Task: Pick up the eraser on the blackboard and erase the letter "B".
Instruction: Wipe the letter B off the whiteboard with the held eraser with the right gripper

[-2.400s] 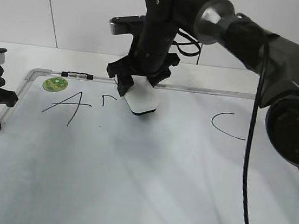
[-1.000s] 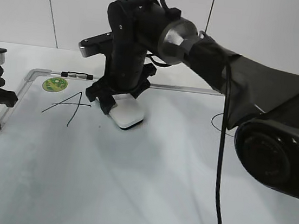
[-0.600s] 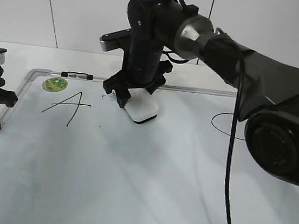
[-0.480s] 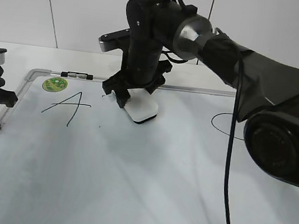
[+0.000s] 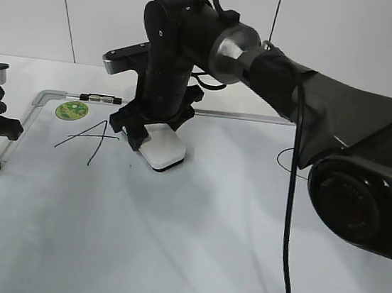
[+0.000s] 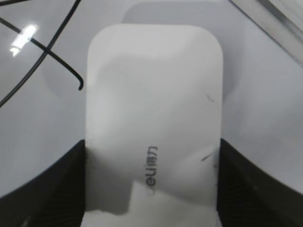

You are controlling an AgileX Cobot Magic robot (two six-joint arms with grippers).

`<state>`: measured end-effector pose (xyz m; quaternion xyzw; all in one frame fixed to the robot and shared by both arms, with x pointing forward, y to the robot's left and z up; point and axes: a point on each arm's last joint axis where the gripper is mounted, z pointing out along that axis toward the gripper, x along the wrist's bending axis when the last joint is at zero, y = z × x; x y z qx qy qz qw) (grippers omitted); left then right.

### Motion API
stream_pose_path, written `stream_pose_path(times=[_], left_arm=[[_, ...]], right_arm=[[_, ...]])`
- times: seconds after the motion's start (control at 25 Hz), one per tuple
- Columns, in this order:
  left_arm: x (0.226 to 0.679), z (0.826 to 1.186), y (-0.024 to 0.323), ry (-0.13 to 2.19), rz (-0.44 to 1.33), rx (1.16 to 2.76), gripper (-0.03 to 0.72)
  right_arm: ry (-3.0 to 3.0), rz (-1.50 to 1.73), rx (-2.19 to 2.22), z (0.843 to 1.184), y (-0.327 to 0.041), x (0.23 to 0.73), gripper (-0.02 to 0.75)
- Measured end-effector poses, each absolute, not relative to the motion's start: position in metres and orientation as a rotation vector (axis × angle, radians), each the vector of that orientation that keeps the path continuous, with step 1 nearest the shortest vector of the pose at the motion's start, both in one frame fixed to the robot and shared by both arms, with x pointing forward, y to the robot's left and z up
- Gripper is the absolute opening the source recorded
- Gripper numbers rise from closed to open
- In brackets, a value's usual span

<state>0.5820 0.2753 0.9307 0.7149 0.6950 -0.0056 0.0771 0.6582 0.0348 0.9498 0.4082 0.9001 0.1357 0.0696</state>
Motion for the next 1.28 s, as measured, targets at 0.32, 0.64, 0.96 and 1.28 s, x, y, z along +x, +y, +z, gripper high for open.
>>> stream_pose_path(times=[0.32, 0.64, 0.96, 1.28], left_arm=[[0.582, 0.931, 0.275, 2.082, -0.017, 2.142, 0.032], [0.582, 0.931, 0.275, 2.083, -0.018, 2.140, 0.032], [0.582, 0.931, 0.275, 2.083, -0.018, 2.140, 0.032], [0.582, 0.931, 0.275, 2.083, -0.018, 2.140, 0.032]], right_arm=[[2.694, 0.399, 1.234, 0.950, 0.033, 0.660, 0.566], [2.618, 0.394, 1.378, 0.950, 0.014, 0.674, 0.566], [2.604, 0.396, 1.409, 0.950, 0.010, 0.677, 0.566], [2.662, 0.405, 1.323, 0.949, 0.033, 0.660, 0.566]])
